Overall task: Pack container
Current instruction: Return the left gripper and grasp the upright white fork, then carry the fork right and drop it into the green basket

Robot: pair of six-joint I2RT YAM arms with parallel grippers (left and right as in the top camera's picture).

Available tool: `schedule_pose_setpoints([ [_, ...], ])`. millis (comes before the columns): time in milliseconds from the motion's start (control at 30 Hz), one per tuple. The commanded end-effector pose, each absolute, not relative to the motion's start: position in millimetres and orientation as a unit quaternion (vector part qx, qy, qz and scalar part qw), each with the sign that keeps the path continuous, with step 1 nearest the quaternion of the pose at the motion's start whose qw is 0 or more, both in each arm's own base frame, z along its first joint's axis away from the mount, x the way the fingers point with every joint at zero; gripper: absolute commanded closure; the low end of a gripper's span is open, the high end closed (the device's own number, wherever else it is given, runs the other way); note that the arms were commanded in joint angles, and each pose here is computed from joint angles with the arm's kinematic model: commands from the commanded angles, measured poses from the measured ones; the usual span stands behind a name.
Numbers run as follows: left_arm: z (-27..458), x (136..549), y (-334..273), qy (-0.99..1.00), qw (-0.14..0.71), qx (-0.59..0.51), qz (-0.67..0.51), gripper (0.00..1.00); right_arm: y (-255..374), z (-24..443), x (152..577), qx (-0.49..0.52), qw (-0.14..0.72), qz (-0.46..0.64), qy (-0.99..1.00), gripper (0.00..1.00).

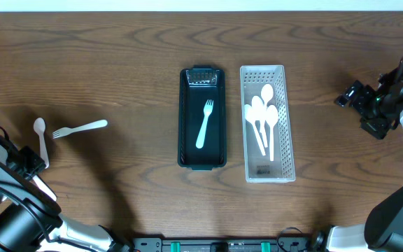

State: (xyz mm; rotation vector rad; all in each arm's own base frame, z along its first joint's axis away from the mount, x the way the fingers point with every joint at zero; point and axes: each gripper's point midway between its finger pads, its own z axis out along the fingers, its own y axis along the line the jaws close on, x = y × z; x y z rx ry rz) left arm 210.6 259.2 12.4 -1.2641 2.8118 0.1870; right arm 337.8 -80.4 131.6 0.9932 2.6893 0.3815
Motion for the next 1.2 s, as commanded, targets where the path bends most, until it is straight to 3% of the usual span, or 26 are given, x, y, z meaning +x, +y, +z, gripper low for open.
schedule_pose_setpoints([
  [0,8.3,209.8,264.2,0.923,0.021,-0.379,0.067,0.53,-79.8,129.1,336.9,0.336,0.121,0.134,0.924,0.01],
  [333,-13.2,203.0,256.3,0.926,-0.014,-0.373,0.050,0.56,-79.8,129.1,336.7,0.337,0.120,0.134,0.924,0.01],
  [400,-13.4,202.5,255.6,0.926,-0.016,-0.374,0.048,0.65,-79.7,129.1,336.6,0.336,0.120,0.134,0.924,0.01],
  [533,-12.9,201.2,250.0,0.926,-0.021,-0.376,0.037,0.94,-79.7,129.1,336.8,0.336,0.121,0.134,0.924,0.01],
  [933,-3.8,212.9,210.4,0.917,-0.018,-0.396,-0.056,0.94,-80.3,129.7,338.9,0.336,0.125,0.135,0.924,0.01],
  [1167,70.5,268.8,181.8,0.940,0.104,-0.320,-0.061,0.94,-79.9,130.4,340.5,0.335,0.128,0.138,0.923,0.01],
])
